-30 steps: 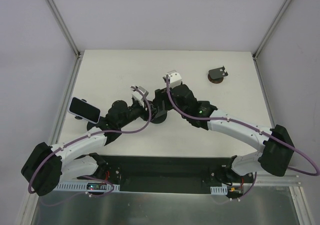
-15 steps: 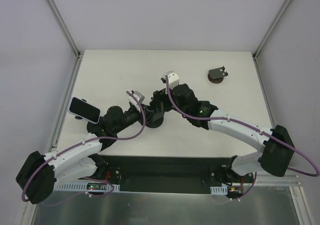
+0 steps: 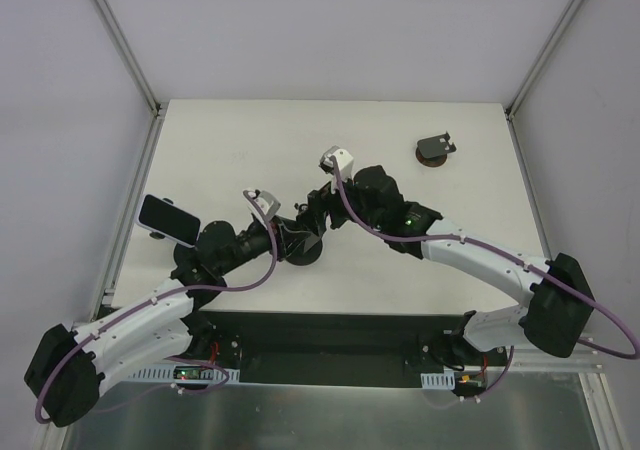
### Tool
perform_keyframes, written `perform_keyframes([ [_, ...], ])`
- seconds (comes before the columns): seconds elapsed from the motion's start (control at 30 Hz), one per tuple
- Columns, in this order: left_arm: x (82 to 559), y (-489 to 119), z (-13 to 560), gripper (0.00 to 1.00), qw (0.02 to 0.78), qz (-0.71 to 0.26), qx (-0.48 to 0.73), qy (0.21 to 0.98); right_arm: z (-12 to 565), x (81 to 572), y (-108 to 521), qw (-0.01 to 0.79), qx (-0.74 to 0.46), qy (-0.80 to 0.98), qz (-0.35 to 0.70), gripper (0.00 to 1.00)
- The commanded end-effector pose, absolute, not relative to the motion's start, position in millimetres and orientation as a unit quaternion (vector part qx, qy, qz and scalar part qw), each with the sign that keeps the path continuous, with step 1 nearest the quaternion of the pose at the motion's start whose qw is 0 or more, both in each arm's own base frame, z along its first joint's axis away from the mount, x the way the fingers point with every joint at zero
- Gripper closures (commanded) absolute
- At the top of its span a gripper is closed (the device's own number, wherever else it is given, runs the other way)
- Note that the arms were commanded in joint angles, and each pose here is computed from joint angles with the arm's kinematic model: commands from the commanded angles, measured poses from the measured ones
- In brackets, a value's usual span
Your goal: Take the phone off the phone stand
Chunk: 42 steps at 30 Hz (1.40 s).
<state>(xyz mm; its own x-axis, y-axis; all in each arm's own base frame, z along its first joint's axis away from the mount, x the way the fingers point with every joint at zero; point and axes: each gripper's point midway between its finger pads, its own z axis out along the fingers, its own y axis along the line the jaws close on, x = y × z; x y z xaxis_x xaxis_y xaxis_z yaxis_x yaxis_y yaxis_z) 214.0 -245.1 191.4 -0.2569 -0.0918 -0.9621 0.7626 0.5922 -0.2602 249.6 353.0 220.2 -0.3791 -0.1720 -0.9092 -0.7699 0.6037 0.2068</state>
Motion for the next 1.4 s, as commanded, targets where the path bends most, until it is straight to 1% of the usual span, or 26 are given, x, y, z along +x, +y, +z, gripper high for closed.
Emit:
perform_keyframes([
  [0.0, 213.0, -233.2, 187.8, 1.00, 0.551, -0.397, 0.218, 0.701, 251.6, 263.9, 328.3, 0.522, -0.362, 0.714, 0.296, 0.99],
  [0.17, 212.9, -224.5, 191.3, 1.00, 0.540, -0.433, 0.199, 0.694, 250.3, 250.2, 333.6, 0.502, -0.396, 0.695, 0.329, 0.99],
  [0.37, 213.1, -222.6, 194.5, 1.00, 0.534, -0.445, 0.197, 0.692, 245.9, 243.0, 334.8, 0.484, -0.421, 0.686, 0.344, 0.99],
  [0.5, 207.9, -227.2, 197.7, 1.00, 0.522, -0.460, 0.206, 0.688, 241.7, 246.3, 333.9, 0.479, -0.413, 0.696, 0.341, 0.99],
  [0.63, 207.4, -227.7, 197.0, 1.00, 0.519, -0.463, 0.204, 0.689, 249.8, 251.1, 334.2, 0.490, -0.366, 0.708, 0.354, 0.99],
  [0.73, 208.7, -227.3, 195.7, 1.00, 0.521, -0.458, 0.197, 0.693, 260.1, 246.4, 338.8, 0.499, -0.349, 0.704, 0.366, 0.58],
  [0.77, 209.9, -227.2, 196.8, 1.00, 0.524, -0.456, 0.195, 0.693, 264.5, 247.4, 338.1, 0.506, -0.335, 0.707, 0.363, 0.35],
  [0.83, 210.2, -228.6, 196.9, 1.00, 0.525, -0.452, 0.196, 0.694, 268.8, 242.2, 342.8, 0.513, -0.330, 0.705, 0.361, 0.17],
  [0.87, 210.5, -229.7, 198.5, 1.00, 0.527, -0.451, 0.197, 0.693, 271.2, 240.8, 344.4, 0.515, -0.324, 0.706, 0.363, 0.04],
  [0.9, 209.3, -231.5, 198.4, 1.00, 0.526, -0.451, 0.199, 0.693, 272.9, 236.2, 347.9, 0.514, -0.322, 0.706, 0.367, 0.00],
  [0.93, 209.8, -232.3, 198.5, 1.00, 0.526, -0.450, 0.199, 0.693, 275.4, 238.4, 348.6, 0.520, -0.311, 0.707, 0.365, 0.03],
  [0.97, 210.9, -232.6, 198.7, 1.00, 0.527, -0.448, 0.198, 0.694, 276.1, 238.6, 349.7, 0.519, -0.296, 0.713, 0.368, 0.04],
  [1.1, 210.8, -235.2, 200.9, 1.00, 0.529, -0.447, 0.198, 0.693, 271.0, 241.2, 357.4, 0.520, -0.265, 0.727, 0.363, 0.04],
  [1.23, 209.3, -238.1, 203.4, 1.00, 0.530, -0.449, 0.200, 0.691, 256.8, 252.6, 362.1, 0.524, -0.241, 0.744, 0.336, 0.04],
  [1.37, 208.3, -239.6, 202.6, 1.00, 0.529, -0.448, 0.200, 0.692, 254.2, 252.8, 372.9, 0.517, -0.233, 0.746, 0.348, 0.04],
])
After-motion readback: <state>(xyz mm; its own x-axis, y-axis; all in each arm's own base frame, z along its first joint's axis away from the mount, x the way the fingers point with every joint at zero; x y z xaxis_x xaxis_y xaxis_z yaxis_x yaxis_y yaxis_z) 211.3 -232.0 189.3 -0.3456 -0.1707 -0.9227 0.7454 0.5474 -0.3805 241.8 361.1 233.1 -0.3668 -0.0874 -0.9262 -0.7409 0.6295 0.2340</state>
